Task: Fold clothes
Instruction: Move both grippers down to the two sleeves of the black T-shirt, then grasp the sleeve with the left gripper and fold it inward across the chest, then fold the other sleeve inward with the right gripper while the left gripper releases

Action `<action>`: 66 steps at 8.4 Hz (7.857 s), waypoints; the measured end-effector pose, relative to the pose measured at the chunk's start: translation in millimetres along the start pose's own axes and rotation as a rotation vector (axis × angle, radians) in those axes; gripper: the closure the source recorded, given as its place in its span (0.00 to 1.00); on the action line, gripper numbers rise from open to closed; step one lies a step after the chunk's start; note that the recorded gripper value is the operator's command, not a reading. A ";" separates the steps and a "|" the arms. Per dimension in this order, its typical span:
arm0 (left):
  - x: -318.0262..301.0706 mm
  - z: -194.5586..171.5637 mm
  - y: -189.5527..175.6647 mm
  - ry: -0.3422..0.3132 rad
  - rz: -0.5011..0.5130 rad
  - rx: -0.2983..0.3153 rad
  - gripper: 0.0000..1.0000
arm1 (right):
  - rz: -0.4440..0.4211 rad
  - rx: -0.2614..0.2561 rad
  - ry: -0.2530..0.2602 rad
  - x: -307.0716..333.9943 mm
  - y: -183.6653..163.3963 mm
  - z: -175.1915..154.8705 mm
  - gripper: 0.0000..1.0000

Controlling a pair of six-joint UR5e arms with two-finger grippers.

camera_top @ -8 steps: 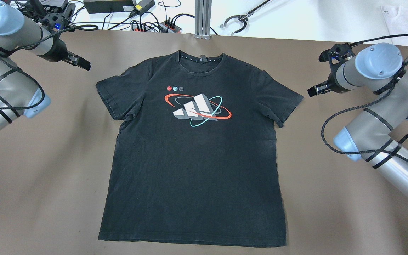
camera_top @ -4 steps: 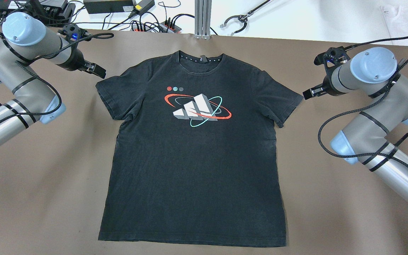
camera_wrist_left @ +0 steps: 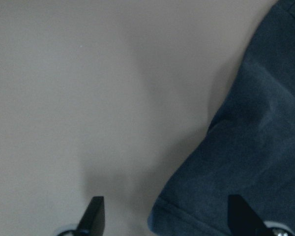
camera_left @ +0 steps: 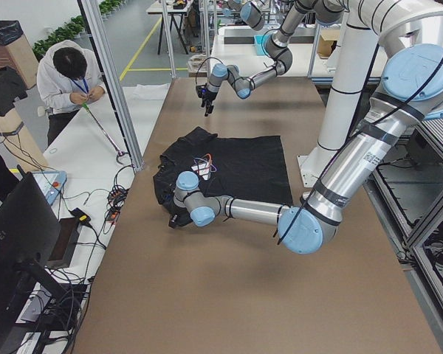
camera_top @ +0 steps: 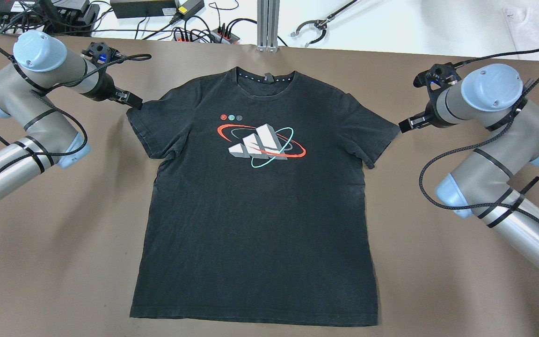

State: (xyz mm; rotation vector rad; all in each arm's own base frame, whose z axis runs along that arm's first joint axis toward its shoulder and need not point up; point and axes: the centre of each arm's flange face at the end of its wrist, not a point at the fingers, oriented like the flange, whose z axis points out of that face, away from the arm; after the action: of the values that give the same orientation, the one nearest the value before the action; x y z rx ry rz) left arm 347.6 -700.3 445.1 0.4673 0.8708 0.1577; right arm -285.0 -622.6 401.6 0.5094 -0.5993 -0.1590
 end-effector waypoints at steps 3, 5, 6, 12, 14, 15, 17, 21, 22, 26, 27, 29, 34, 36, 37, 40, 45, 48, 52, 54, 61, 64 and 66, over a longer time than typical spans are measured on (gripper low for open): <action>-0.5 5.8 7.7 -0.003 0.003 -0.008 0.47 | 0.003 0.000 0.001 -0.3 0.2 0.3 0.05; -3.5 7.4 11.4 -0.004 0.002 -0.010 0.55 | 0.006 0.001 0.000 -0.4 0.1 0.0 0.05; -3.9 7.7 12.2 -0.004 0.003 -0.010 0.78 | 0.009 0.002 0.000 -0.5 0.1 -0.3 0.05; 0.4 0.6 10.6 0.023 0.017 0.017 1.00 | 0.009 -0.001 -0.002 -2.5 1.7 0.9 0.05; 18.7 -16.2 1.9 0.057 -0.014 0.048 1.00 | 0.016 -0.002 -0.005 -6.2 2.4 1.5 0.05; 35.4 -31.2 -5.4 0.088 -0.041 0.067 1.00 | 0.019 -0.002 -0.007 -7.5 2.5 1.2 0.05; 70.9 -56.8 -20.0 0.149 -0.125 0.069 1.00 | 0.022 0.000 -0.009 -8.7 2.4 0.6 0.05; 207.5 -47.5 -42.1 0.144 -0.267 0.103 1.00 | 0.039 -0.001 -0.015 -12.9 4.1 0.4 0.05; 249.3 -38.0 -39.8 0.119 -0.288 0.105 1.00 | 0.041 -0.002 -0.015 -13.3 4.6 0.7 0.05; 307.2 5.5 -18.2 0.031 -0.296 0.123 0.49 | 0.037 -0.013 -0.015 -18.5 8.1 6.4 0.05; 311.9 5.4 -20.4 0.032 -0.294 0.126 0.00 | 0.034 -0.015 -0.015 -19.9 8.7 7.5 0.05; 320.6 -0.5 -25.5 0.047 -0.292 0.137 0.00 | 0.028 -0.024 -0.010 -19.6 10.4 13.3 0.05; 326.1 -6.7 -29.3 0.063 -0.278 0.152 0.00 | 0.204 0.058 -0.099 -5.0 3.2 69.7 0.07; 325.3 -5.2 -28.3 0.061 -0.276 0.150 0.00 | 0.350 0.090 -0.160 -2.4 3.3 84.4 0.06; 325.0 -4.8 -28.0 0.060 -0.276 0.149 0.00 | 0.380 0.095 -0.171 -0.5 4.9 89.2 0.07; 323.3 -2.6 -25.6 0.057 -0.277 0.146 0.00 | 0.411 0.100 -0.179 0.0 4.9 92.2 0.13; 321.9 -1.2 -24.0 0.055 -0.275 0.144 0.00 | 0.463 0.092 -0.174 2.5 7.3 97.5 0.36; 321.4 -0.8 -23.7 0.054 -0.275 0.143 0.00 | 0.466 0.089 -0.161 5.7 11.6 105.2 0.59; 321.1 -0.8 -24.0 0.054 -0.275 0.143 0.00 | 0.466 0.090 -0.159 4.6 13.8 108.5 0.75; 320.3 -0.9 -24.5 0.053 -0.276 0.144 0.00 | 0.465 0.091 -0.152 4.3 13.3 111.1 1.00; 306.2 -19.9 -43.1 0.059 -0.248 0.171 0.00 | 0.474 0.142 -0.203 -42.2 -51.2 65.5 1.00; 269.0 -22.9 -51.1 0.031 -0.211 0.171 0.00 | 0.576 0.100 -0.223 -145.1 -106.8 21.1 1.00; 258.5 -22.6 -51.1 0.027 -0.202 0.171 0.00 | 0.642 0.101 -0.197 -236.1 -118.0 4.0 1.00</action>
State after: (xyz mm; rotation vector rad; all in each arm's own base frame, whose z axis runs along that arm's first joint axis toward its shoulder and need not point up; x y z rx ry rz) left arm 493.0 -655.7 228.8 0.5344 0.9568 -0.0972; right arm -480.1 -658.5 227.5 0.3790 -0.9387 0.4365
